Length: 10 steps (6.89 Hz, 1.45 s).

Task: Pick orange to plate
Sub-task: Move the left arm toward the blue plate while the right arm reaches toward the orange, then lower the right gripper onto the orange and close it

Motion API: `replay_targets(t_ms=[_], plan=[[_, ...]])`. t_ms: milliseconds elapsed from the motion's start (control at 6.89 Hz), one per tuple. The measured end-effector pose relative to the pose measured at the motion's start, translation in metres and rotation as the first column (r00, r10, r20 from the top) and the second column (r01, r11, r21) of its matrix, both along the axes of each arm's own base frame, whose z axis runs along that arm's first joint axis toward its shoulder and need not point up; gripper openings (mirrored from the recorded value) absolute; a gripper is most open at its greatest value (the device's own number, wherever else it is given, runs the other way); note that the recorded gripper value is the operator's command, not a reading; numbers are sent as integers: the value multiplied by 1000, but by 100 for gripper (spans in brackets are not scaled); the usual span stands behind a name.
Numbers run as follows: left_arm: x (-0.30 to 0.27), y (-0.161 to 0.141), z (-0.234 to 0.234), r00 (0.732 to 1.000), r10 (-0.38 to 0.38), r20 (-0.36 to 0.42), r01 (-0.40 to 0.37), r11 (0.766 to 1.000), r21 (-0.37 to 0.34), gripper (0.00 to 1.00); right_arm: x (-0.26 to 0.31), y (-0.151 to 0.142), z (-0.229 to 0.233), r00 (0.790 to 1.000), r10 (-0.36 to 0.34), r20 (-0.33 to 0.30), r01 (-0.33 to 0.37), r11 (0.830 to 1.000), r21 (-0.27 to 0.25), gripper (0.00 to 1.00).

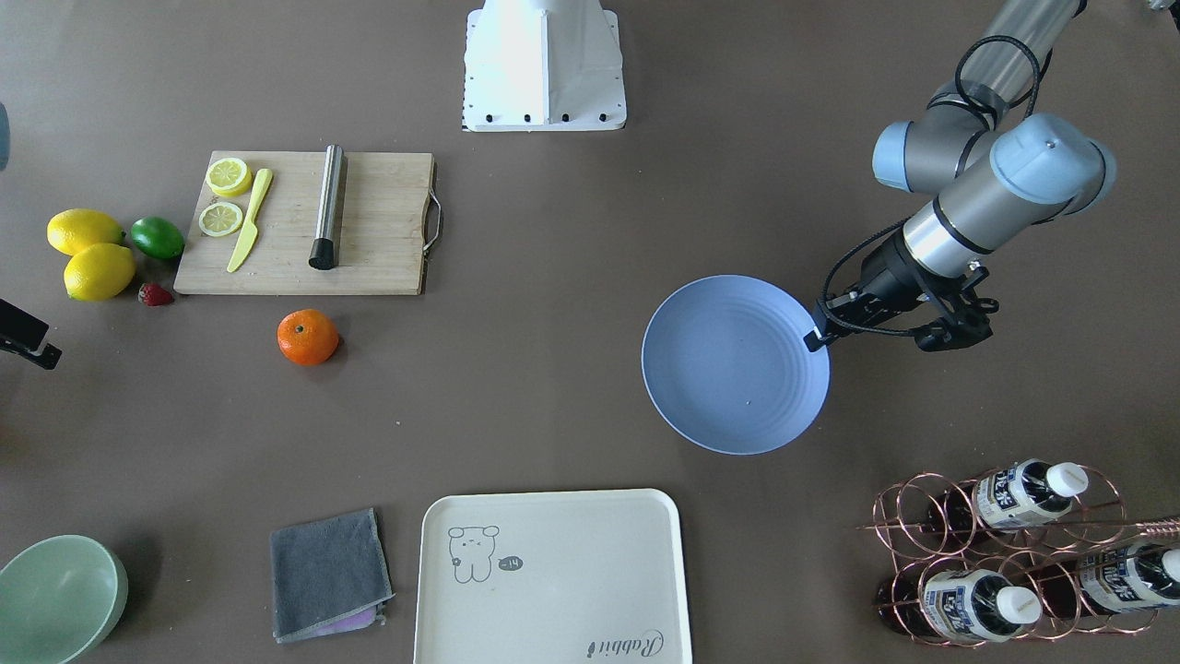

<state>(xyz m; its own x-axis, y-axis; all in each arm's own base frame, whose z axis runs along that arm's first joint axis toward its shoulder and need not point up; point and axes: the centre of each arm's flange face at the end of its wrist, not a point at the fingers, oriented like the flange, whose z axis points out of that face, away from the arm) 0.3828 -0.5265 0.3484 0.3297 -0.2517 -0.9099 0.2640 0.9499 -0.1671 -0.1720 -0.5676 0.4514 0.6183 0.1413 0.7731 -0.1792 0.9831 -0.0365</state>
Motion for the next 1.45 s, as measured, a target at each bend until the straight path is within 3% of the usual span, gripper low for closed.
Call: replay_targets(t_ms=[290, 726, 871, 1016, 1452], plan=[[63, 36, -45, 999, -36, 5, 36, 999, -25, 0, -56, 7, -29, 1000, 30, 5, -30, 1000, -6, 100], [139, 98, -66, 998, -58, 11, 58, 998, -18, 0, -109, 27, -60, 999, 31, 32, -31, 1000, -5, 100], [154, 110, -70, 998, -61, 8, 61, 998, -25, 18, -120, 32, -68, 999, 33, 36, -33, 999, -5, 100], [162, 116, -76, 998, -69, 1, 69, 997, -40, 97, -127, 36, -73, 999, 33, 41, -33, 999, -6, 100], [153, 102, -85, 992, -123, -11, 123, 992, -32, 98, -156, 52, -78, 1000, 16, 27, -17, 1000, 10, 100]])
